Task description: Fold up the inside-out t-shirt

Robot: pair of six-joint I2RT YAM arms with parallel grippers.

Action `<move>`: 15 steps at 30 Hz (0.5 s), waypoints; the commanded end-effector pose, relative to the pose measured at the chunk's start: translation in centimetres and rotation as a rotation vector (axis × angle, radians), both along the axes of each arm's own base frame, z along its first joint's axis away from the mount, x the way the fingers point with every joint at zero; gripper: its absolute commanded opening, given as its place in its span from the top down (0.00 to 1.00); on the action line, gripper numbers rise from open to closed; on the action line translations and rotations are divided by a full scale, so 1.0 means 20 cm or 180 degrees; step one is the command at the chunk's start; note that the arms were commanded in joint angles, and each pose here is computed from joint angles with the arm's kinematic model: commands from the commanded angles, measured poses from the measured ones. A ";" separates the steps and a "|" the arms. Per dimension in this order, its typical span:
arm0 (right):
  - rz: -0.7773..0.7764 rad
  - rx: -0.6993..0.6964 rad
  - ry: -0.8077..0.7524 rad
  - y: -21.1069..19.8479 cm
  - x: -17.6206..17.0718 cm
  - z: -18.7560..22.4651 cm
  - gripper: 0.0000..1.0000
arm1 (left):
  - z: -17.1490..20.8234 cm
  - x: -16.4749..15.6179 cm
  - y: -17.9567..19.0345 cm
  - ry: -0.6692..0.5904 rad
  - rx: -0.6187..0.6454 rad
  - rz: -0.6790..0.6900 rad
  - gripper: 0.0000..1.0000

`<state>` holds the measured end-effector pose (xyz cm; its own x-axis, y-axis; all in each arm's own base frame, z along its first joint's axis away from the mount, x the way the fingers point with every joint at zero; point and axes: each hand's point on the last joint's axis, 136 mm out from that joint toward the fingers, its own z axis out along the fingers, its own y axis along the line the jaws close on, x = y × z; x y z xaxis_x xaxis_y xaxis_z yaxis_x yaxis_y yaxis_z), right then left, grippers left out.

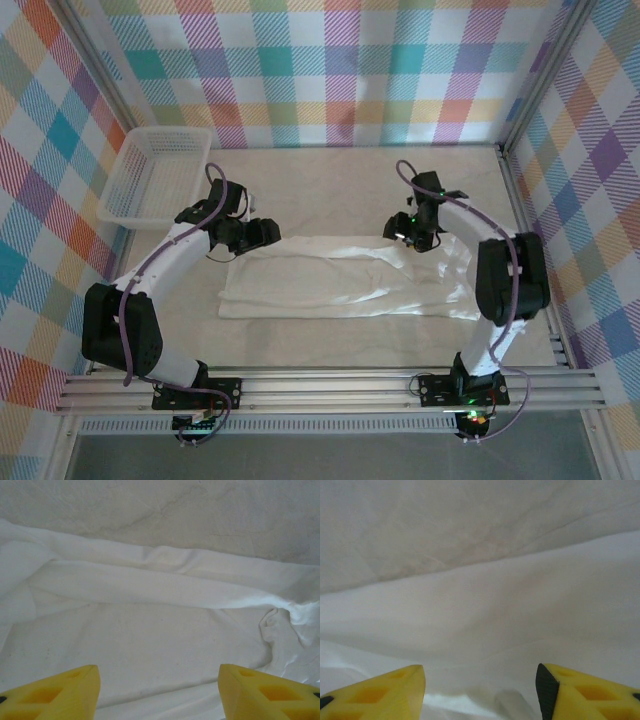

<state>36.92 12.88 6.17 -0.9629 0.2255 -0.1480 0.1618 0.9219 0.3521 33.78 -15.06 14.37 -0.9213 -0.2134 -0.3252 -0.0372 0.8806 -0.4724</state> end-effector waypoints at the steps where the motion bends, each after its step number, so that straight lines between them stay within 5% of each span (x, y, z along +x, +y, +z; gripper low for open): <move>1: 0.0186 0.0348 0.0075 0.14 -0.04 0.08 0.68 | -0.01 -0.02 -0.02 0.0019 -0.0017 -0.0048 0.37; 3: 0.0172 0.0515 0.0095 0.17 -0.12 0.11 0.89 | -0.01 -0.02 -0.01 0.0018 -0.0012 -0.0046 0.36; 5: 0.0135 0.0617 0.0199 0.20 -0.24 0.08 0.93 | -0.01 -0.03 -0.01 0.0021 0.0008 -0.0050 0.37; 10: 0.0294 0.0764 0.0372 0.24 -0.59 -0.02 0.66 | -0.03 -0.05 -0.01 0.0049 -0.0015 -0.0029 0.37; 15: 0.0243 0.0616 0.0050 0.17 -0.53 0.19 0.53 | -0.08 -0.11 -0.01 0.0150 0.0111 0.0025 0.41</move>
